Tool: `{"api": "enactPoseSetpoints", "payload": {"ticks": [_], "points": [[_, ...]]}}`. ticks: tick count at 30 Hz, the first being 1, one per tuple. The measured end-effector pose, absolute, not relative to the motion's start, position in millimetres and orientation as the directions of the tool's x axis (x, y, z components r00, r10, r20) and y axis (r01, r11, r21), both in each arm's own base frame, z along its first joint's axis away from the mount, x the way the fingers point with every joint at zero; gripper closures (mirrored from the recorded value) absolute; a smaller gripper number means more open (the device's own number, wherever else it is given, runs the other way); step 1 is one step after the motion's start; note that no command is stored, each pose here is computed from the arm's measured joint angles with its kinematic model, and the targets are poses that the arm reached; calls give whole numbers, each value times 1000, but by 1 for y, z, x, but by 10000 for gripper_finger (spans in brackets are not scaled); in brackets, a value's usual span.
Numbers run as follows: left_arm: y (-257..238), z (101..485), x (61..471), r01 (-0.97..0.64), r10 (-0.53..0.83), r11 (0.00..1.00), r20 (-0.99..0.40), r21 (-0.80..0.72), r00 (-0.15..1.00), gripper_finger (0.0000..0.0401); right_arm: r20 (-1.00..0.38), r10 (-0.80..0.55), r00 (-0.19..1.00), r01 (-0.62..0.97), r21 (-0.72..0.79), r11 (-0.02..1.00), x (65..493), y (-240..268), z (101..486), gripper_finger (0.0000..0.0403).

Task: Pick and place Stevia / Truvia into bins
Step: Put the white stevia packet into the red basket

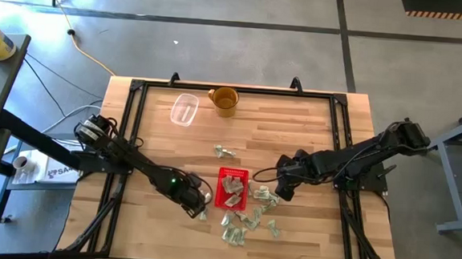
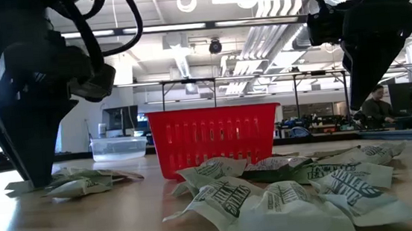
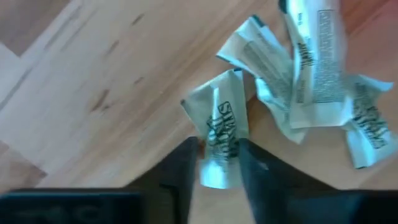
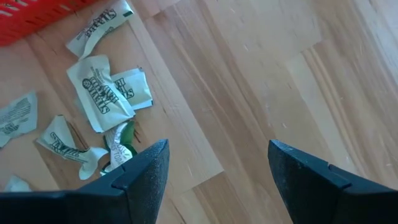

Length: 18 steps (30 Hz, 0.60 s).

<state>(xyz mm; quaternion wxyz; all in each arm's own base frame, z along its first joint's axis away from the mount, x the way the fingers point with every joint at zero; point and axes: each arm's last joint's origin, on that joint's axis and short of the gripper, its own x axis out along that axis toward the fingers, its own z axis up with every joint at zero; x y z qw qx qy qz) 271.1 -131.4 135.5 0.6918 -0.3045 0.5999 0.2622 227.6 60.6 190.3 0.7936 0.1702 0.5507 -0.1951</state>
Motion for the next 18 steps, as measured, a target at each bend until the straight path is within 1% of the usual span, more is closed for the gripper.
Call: {"api": "enactPoseSetpoints", "payload": {"ticks": [4, 5, 7, 8, 9, 11, 13, 14, 16, 18], "points": [[-126, 139, 269, -709, 19, 700, -990, -86, 138, 354, -941, -129, 312, 502, 48, 863, 227, 60, 190, 139], [-124, 142, 269, -703, 18, 706, -990, -87, 141, 374, -942, -130, 309, 509, 48, 859, 227, 60, 190, 139], [-115, 146, 267, -706, 41, 706, -991, -61, 128, 379, -943, -132, 305, 515, 46, 856, 226, 60, 190, 139], [-109, 149, 265, -713, 64, 700, -992, -35, 111, 372, -942, -137, 305, 515, 43, 856, 226, 60, 190, 139], [-103, 153, 265, -721, 75, 692, -990, -34, 118, 363, -940, -146, 308, 517, 36, 855, 226, 60, 190, 139], [-93, 167, 273, -729, 76, 680, -981, -81, 179, 347, -935, -170, 310, 521, 17, 853, 226, 59, 190, 139], [-84, 180, 280, -709, 72, 696, -972, -113, 225, 349, -932, -199, 304, 528, -10, 849, 225, 58, 190, 139], [-81, 186, 287, -684, 64, 716, -962, -140, 264, 356, -931, -210, 298, 530, -21, 847, 224, 57, 190, 139], [-77, 201, 305, -602, 40, 770, -925, -212, 378, 376, -933, -216, 286, 531, -34, 847, 223, 57, 190, 139], [-76, 219, 322, -503, 7, 812, -858, -295, 514, 381, -935, -221, 277, 528, -44, 848, 222, 57, 189, 139]]}}
